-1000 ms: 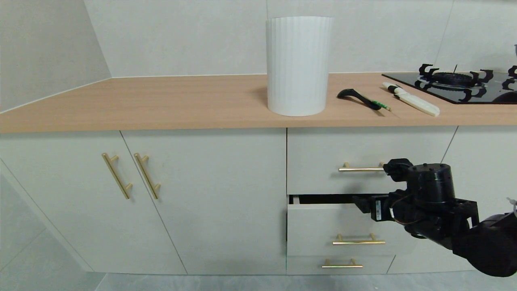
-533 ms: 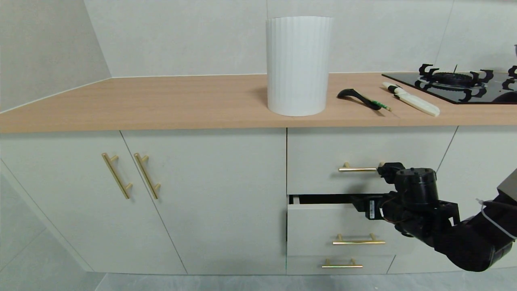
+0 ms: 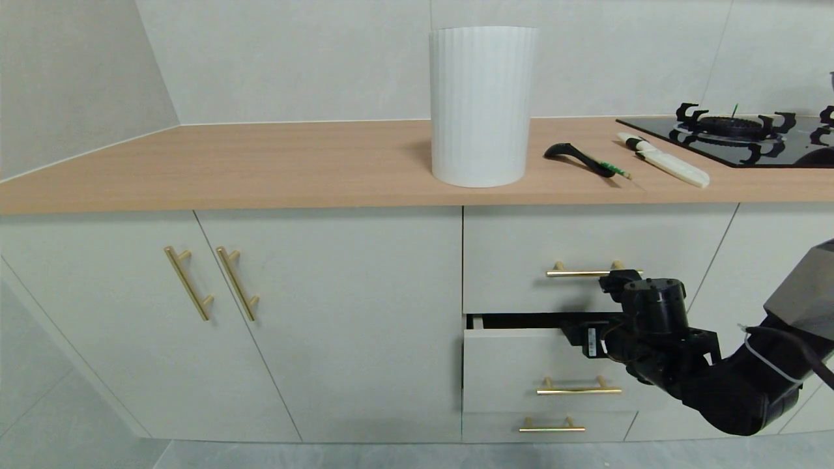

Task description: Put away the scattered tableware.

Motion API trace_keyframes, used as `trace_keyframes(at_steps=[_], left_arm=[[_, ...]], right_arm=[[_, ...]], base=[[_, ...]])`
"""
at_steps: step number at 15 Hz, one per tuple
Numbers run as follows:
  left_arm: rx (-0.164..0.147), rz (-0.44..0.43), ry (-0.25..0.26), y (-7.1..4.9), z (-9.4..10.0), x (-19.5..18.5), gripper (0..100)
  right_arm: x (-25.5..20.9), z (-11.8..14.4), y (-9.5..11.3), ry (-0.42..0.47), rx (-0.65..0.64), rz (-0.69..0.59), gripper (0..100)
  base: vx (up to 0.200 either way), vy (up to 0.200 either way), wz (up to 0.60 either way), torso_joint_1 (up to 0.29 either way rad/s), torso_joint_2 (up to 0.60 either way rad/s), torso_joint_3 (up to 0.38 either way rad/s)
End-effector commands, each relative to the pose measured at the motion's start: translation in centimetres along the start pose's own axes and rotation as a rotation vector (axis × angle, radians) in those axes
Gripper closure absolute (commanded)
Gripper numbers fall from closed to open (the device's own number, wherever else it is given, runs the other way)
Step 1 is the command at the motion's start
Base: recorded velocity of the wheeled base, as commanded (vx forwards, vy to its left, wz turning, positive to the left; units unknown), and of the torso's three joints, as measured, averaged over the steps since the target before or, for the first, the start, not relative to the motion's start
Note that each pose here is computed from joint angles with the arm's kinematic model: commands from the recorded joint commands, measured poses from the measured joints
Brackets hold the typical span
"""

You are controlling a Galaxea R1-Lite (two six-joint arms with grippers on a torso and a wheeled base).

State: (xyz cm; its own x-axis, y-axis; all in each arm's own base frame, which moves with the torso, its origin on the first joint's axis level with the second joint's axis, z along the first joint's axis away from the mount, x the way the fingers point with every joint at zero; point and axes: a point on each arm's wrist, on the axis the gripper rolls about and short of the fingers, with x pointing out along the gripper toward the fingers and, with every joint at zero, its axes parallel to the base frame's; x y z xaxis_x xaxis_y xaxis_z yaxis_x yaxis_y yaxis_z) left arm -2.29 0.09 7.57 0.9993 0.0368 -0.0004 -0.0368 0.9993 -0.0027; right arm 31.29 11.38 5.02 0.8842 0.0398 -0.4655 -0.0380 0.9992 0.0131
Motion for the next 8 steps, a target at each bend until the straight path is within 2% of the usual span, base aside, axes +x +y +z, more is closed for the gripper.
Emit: trace_keyframes(at_steps=[1, 8], left_arm=[[0.000, 0.000, 0.001, 0.00, 0.01, 0.01, 0], [0.000, 0.000, 0.001, 0.00, 0.01, 0.01, 0]], right_arm=[[-0.02, -0.25, -0.04, 0.015, -0.003, -0.001, 0], [-0.28, -0.52, -0.06, 0.030, -0.014, -0.001, 0]], base=[[0.000, 0.000, 0.00, 0.000, 0.00, 0.000], [0.000, 0.000, 0.00, 0.000, 0.00, 0.000]])
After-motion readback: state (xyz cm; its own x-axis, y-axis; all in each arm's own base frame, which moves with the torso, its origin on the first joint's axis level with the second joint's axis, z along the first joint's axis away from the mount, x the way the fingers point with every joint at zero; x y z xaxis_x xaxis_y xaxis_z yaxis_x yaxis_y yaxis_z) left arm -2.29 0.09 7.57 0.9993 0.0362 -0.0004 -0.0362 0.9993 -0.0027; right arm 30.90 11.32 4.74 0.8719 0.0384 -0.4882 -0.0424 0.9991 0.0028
